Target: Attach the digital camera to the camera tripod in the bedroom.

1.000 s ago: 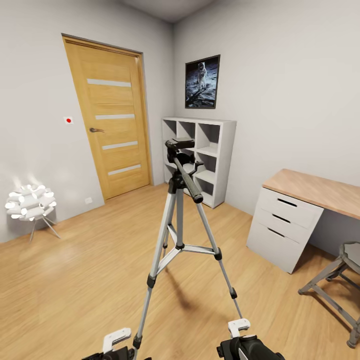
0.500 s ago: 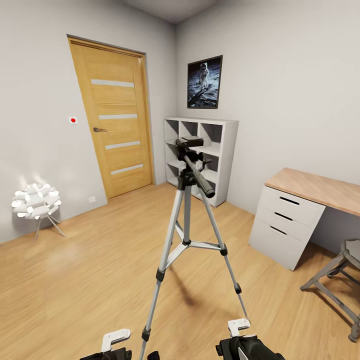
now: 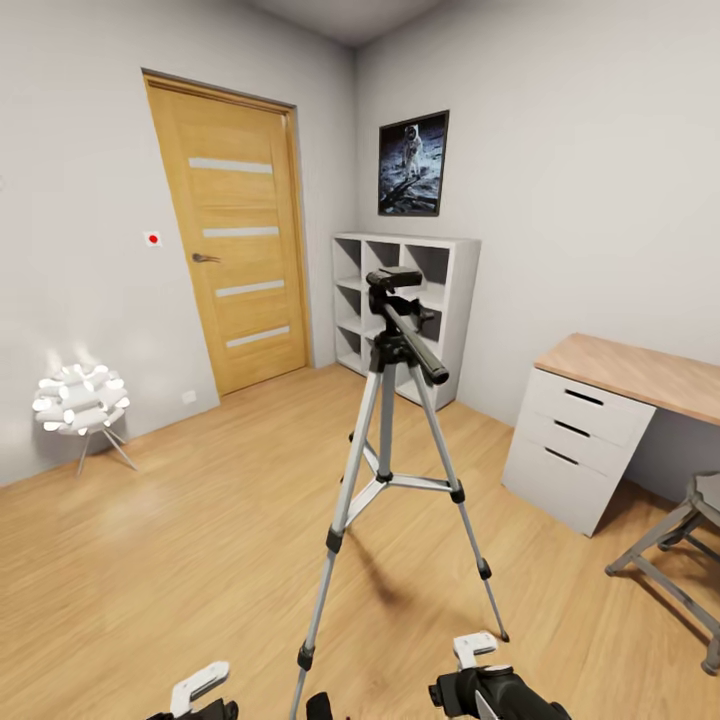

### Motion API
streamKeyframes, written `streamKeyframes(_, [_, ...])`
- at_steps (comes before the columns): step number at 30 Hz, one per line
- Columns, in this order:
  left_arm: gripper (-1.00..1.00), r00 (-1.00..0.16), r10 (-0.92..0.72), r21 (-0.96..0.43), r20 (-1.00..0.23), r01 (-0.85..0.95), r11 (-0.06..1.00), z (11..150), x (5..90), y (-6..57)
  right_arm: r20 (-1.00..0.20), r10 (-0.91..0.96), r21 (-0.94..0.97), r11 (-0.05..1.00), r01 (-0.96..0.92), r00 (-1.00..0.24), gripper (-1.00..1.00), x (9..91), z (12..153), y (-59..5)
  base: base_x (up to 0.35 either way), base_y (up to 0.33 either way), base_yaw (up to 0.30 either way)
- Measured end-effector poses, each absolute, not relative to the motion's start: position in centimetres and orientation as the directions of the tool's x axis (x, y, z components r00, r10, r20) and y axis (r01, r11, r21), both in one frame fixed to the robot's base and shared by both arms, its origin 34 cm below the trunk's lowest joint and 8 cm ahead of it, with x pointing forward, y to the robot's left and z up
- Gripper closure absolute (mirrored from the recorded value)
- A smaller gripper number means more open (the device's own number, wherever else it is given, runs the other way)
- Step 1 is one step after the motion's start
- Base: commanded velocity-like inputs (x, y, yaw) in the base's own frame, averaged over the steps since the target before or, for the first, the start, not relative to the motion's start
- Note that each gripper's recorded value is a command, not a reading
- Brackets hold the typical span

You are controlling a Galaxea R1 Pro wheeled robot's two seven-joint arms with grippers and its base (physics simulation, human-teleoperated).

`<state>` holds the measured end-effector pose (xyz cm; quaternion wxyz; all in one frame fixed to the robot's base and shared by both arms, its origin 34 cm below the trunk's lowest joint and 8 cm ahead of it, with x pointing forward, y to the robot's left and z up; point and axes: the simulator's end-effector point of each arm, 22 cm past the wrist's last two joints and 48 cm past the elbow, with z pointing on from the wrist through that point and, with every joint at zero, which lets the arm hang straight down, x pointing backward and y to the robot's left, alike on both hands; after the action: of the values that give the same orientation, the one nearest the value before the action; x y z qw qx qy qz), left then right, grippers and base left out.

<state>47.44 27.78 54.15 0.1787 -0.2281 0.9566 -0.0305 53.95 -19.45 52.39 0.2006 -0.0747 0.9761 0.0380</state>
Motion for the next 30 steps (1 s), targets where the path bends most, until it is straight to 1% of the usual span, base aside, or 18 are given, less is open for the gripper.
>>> streamKeyframes(5, [-1.0, -0.809, -0.498, -0.174, -0.313, -0.466, 0.867, 54.0, 48.1, 28.2, -0.433, -0.137, 0.107, 0.974, -0.202, -0.891, -1.0, 55.3, 52.8, -17.7, -0.002, 0.004, 0.0])
streamKeyframes(6, [-1.0, -0.799, -0.517, -0.192, -0.307, -0.48, 0.856, 54.2, 48.6, 28.3, -0.44, -0.14, 0.122, 0.969, -0.213, -0.887, -1.0, 55.5, 52.9, -17.2, -0.001, 0.001, 0.0])
streamKeyframes(7, [-1.0, -0.756, -0.589, -0.258, -0.286, -0.531, 0.807, 55.7, 50.8, 28.8, -0.468, -0.145, 0.166, 0.955, -0.247, -0.872, -1.0, 56.5, 53.8, -15.9, -0.001, 0.001, 0.0])
streamKeyframes(9, [-1.0, -0.746, -0.602, -0.267, -0.287, -0.541, 0.798, 55.8, 51.6, 29.1, -0.475, -0.146, 0.173, 0.951, -0.255, -0.868, -1.0, 56.7, 53.7, -15.7, 0.0, 0.0, 0.0])
streamKeyframes(13, [-1.0, -0.725, -0.624, -0.265, -0.292, -0.566, 0.781, 56.2, 53.0, 30.2, -0.488, -0.148, 0.184, 0.946, -0.267, -0.86, -1.0, 57.2, 53.5, -15.4, 0.0, 0.0, 0.0])
streamKeyframes(16, [-1.0, -0.708, -0.64, -0.227, -0.299, -0.599, 0.768, 56.2, 53.6, 31.5, -0.499, -0.15, 0.188, 0.943, -0.276, -0.853, -1.0, 57.5, 53.3, -15.4, 0.0, 0.0, 0.0])
streamKeyframes(22, [-1.0, -0.697, -0.651, -0.198, -0.302, -0.622, 0.758, 55.3, 53.6, 32.3, -0.506, -0.165, 0.181, 0.939, -0.292, -0.846, -1.0, 57.5, 52.3, -15.7, 0.0, 0.0, 0.0])
streamKeyframes(30, [-1.0, -0.673, -0.678, -0.221, -0.295, -0.642, 0.734, 54.2, 54.1, 32.3, -0.511, -0.214, 0.145, 0.933, -0.329, -0.832, -1.0, 57.8, 51.0, -16.1, 0.0, 0.0, 0.0])
